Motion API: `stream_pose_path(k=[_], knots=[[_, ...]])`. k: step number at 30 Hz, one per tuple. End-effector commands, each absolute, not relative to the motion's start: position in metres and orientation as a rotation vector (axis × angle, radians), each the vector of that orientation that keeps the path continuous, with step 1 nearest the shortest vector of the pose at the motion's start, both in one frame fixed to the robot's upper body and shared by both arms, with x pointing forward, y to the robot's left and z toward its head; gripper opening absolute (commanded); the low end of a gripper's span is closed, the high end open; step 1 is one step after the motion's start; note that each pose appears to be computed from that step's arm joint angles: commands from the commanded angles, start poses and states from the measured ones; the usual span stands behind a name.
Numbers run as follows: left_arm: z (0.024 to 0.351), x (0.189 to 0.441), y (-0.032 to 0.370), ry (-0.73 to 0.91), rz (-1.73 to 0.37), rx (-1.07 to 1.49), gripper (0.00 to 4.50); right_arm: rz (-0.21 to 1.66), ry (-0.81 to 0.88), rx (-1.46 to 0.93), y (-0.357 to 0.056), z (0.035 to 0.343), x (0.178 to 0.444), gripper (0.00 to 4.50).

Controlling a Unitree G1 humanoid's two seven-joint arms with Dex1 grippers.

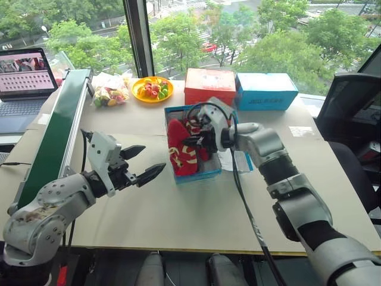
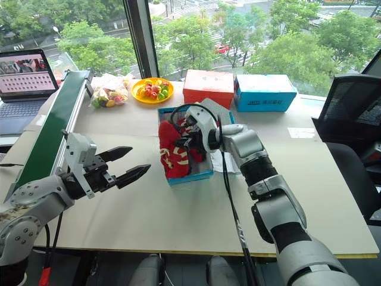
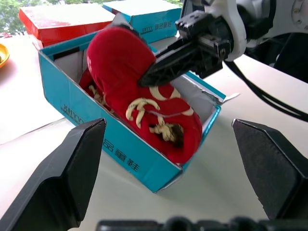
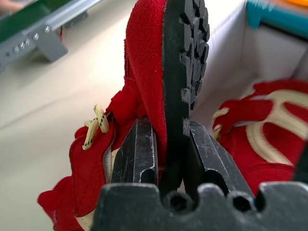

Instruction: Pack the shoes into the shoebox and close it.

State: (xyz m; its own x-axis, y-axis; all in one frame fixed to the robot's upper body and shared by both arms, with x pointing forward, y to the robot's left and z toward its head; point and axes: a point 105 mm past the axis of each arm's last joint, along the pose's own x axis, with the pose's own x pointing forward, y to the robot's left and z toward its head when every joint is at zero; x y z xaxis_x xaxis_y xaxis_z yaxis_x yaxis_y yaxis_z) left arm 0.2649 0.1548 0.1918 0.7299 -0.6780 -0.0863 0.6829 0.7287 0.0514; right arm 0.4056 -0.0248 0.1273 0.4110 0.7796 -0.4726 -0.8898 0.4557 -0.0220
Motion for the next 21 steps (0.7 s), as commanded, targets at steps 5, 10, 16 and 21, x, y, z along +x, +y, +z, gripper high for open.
stream_pose_path(k=[5,10,16,21], knots=[[0.202,0.259,0.152,0.013,-0.739,0.108,4.50,1.005,0.374,-0.646,-0.022,0.113,0.424,0.33],[0.199,0.257,0.152,0.034,-0.741,0.149,4.50,1.092,0.274,-0.698,0.002,0.126,0.419,1.58],[0.199,0.263,0.153,0.032,-0.741,0.149,4.50,1.049,0.081,-0.492,0.018,0.188,0.427,3.61],[0.196,0.265,0.148,0.053,-0.795,0.181,4.50,1.014,-0.051,-0.271,0.000,0.257,0.425,4.43]])
